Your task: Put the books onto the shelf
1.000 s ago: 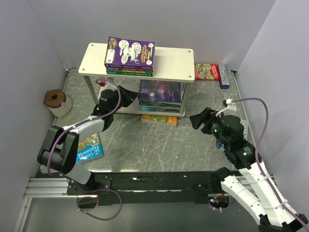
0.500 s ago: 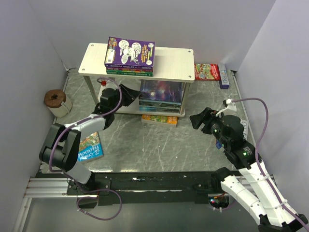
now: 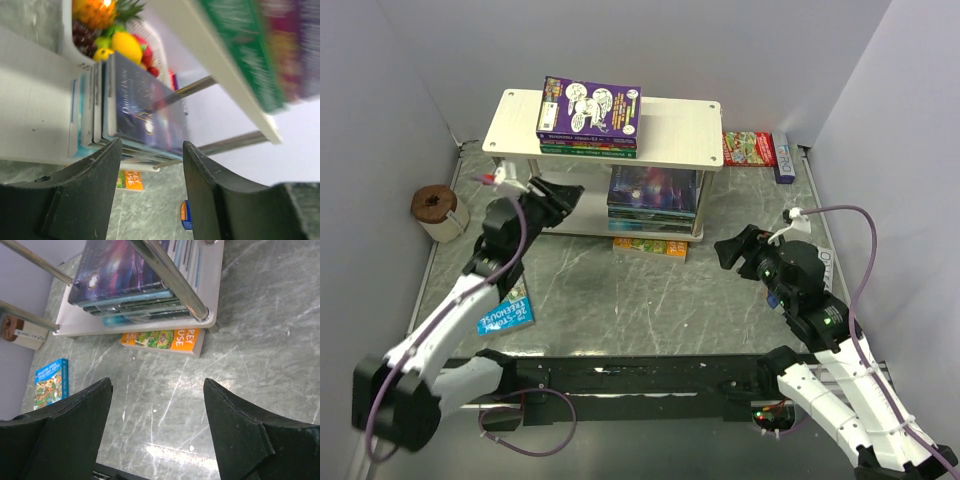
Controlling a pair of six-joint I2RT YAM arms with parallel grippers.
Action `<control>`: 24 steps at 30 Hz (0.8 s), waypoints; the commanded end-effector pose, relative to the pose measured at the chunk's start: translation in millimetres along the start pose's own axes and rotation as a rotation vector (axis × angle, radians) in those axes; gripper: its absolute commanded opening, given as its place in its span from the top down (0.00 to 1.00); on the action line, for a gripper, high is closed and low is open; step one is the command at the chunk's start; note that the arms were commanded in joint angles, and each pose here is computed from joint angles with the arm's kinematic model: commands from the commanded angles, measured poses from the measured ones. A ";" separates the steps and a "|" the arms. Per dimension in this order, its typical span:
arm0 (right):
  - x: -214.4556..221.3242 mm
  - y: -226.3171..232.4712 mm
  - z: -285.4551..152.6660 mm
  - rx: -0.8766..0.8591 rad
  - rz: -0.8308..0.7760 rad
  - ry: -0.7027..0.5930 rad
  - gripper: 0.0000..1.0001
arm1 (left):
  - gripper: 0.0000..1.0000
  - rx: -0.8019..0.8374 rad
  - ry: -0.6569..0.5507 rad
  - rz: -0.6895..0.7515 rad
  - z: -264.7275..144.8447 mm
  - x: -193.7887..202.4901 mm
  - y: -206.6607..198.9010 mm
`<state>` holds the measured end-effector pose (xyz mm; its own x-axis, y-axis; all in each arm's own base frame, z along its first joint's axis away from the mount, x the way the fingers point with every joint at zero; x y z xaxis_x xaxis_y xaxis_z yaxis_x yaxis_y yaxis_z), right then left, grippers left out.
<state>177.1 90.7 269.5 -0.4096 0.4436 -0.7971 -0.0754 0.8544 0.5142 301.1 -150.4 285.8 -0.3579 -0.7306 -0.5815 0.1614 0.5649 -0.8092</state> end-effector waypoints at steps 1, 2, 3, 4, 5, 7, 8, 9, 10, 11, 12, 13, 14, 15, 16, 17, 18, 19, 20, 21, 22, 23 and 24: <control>4.5 -5.9 1.5 0.006 -0.005 -0.014 0.19 | 0.42 -0.051 0.017 0.064 -35.5 15.0 12.2; 6.1 -6.4 1.8 0.004 -0.007 -0.009 0.19 | 0.42 -0.123 0.031 0.075 -42.3 25.1 28.9; 9.6 -8.0 2.8 0.002 -0.011 0.000 0.19 | 0.42 -0.126 0.059 0.087 -49.5 37.6 28.9; 11.6 -9.5 3.6 0.005 -0.017 0.005 0.19 | 0.42 -0.123 0.047 0.094 -59.7 39.9 26.2; 13.1 -10.5 3.5 0.006 -0.022 0.008 0.18 | 0.42 -0.221 0.059 0.119 -68.8 50.4 44.1; 21.9 -16.5 6.0 0.016 -0.037 0.029 0.18 | 0.40 -0.240 0.077 0.152 -87.5 67.8 41.9; 25.2 -18.8 7.0 0.022 -0.037 0.034 0.18 | 0.35 -0.243 0.116 0.163 -95.6 82.9 42.2; 33.8 -23.9 9.8 0.032 -0.042 0.058 0.17 | 0.30 -0.312 0.114 0.197 -102.7 87.3 53.8; 38.1 -26.6 11.0 0.036 -0.044 0.067 0.17 | 0.26 -0.336 0.123 0.207 -107.6 91.6 57.2; 42.7 -28.7 12.4 0.036 -0.047 0.078 0.17 | 0.23 -0.367 0.143 0.196 -113.5 101.0 59.9; 53.1 -34.5 15.1 0.046 -0.049 0.102 0.16 | 0.21 -0.438 0.152 0.224 -119.9 105.0 72.4; 57.6 -36.2 16.4 0.044 -0.044 0.113 0.16 | 0.21 -0.474 0.168 0.234 -122.6 109.9 79.0; 61.4 -37.8 17.5 0.043 -0.042 0.121 0.16 | 0.19 -0.502 0.177 0.213 -125.4 115.8 84.4; 71.4 -43.5 20.4 0.053 -0.040 0.146 0.16 | 0.16 -0.521 0.193 0.212 -128.6 121.8 88.9; 76.1 -43.3 21.0 0.040 -0.031 0.161 0.16 | 0.13 -0.541 0.212 0.205 -131.2 127.0 94.4; 79.6 -44.2 23.6 0.037 -0.024 0.169 0.16 | 0.08 -0.551 0.227 0.192 -133.3 133.6 102.1; 87.2 -47.1 25.7 0.037 -0.021 0.190 0.15 | 0.02 -0.540 0.245 0.181 -133.6 138.6 103.9; 90.2 -47.2 26.9 0.033 -0.009 0.199 0.15 | 0.04 -0.508 0.256 0.139 -132.7 142.4 100.8; 93.4 -47.9 29.7 0.033 -0.003 0.211 0.14 | 0.04 -0.499 0.275 0.126 -134.4 149.4 107.4; 98.3 -50.8 31.6 0.042 0.002 0.222 0.14 | 0.04 -0.464 0.291 0.117 -133.8 153.3 106.2; 101.9 -49.7 32.1 0.029 0.012 0.241 0.14 | 0.04 -0.426 0.301 0.106 -133.8 155.4 104.0; 105.9 -50.5 34.0 0.030 0.016 0.258 0.14 | 0.04 -0.398 0.315 0.084 -133.6 160.8 105.0; 109.2 -52.3 36.5 0.029 0.018 0.259 0.14 | 0.04 -0.380 0.319 0.080 -133.5 162.5 104.9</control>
<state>160.8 95.5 143.9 -0.6435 0.3457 -0.6829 -0.0158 0.8860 0.4635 138.0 -144.3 112.4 -0.6291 -0.5026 -0.5930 -0.1766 0.8354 -0.5206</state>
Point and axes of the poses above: each gripper's point midway between its finger pads, its own z axis out along the fingers, its own y axis along the line the jaws close on, x = y × z, the point moved 6 cm from there along -z, back along the fingers
